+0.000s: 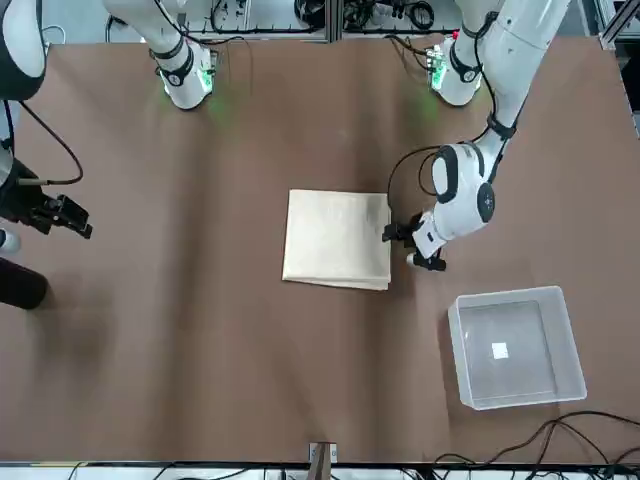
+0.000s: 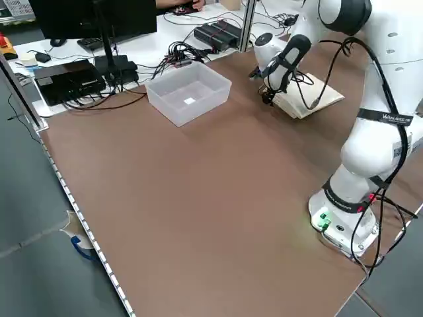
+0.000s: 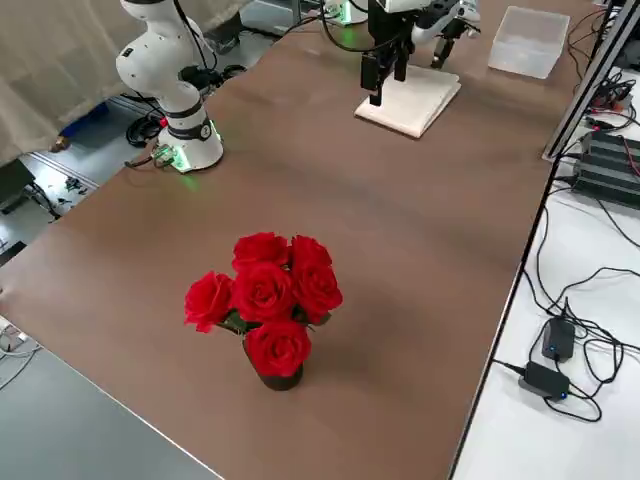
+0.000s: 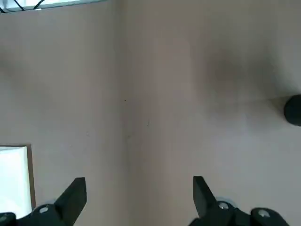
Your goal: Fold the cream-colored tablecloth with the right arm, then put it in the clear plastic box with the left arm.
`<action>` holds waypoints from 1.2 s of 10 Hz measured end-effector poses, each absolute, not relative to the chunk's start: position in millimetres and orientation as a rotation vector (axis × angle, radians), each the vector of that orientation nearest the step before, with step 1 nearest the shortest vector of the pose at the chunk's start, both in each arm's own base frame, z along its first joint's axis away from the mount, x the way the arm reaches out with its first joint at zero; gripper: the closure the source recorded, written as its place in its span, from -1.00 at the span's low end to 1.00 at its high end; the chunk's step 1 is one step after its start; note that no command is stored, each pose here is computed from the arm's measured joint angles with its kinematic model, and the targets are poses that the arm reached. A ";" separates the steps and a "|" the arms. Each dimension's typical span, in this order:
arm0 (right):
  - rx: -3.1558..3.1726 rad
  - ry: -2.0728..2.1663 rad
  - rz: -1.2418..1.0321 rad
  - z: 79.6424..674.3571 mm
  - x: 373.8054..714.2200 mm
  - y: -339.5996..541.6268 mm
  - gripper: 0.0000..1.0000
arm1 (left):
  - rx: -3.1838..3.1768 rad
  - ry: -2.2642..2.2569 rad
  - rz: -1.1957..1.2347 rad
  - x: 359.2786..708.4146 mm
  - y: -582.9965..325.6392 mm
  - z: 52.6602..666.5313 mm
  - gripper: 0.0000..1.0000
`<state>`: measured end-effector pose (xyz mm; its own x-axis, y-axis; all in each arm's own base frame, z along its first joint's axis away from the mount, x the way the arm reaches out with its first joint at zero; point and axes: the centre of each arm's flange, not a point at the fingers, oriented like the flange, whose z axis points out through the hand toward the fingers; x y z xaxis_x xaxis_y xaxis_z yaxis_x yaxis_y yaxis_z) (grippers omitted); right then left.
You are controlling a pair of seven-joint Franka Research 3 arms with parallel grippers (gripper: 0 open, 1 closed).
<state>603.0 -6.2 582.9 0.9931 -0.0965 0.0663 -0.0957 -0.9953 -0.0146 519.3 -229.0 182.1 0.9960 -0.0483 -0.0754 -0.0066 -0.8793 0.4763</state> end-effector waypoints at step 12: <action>-3.151 0.100 -0.093 585.0 602.3 -13.5 -1.00 | 2.586 -0.003 -0.104 537.0 -257.7 162.1 -0.74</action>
<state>602.3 -13.5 585.0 0.9963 -0.0627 0.0591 -0.0635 -0.9979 0.0109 537.0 -257.7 162.1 0.9970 -0.0230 -0.0736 0.0191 -0.8509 0.5251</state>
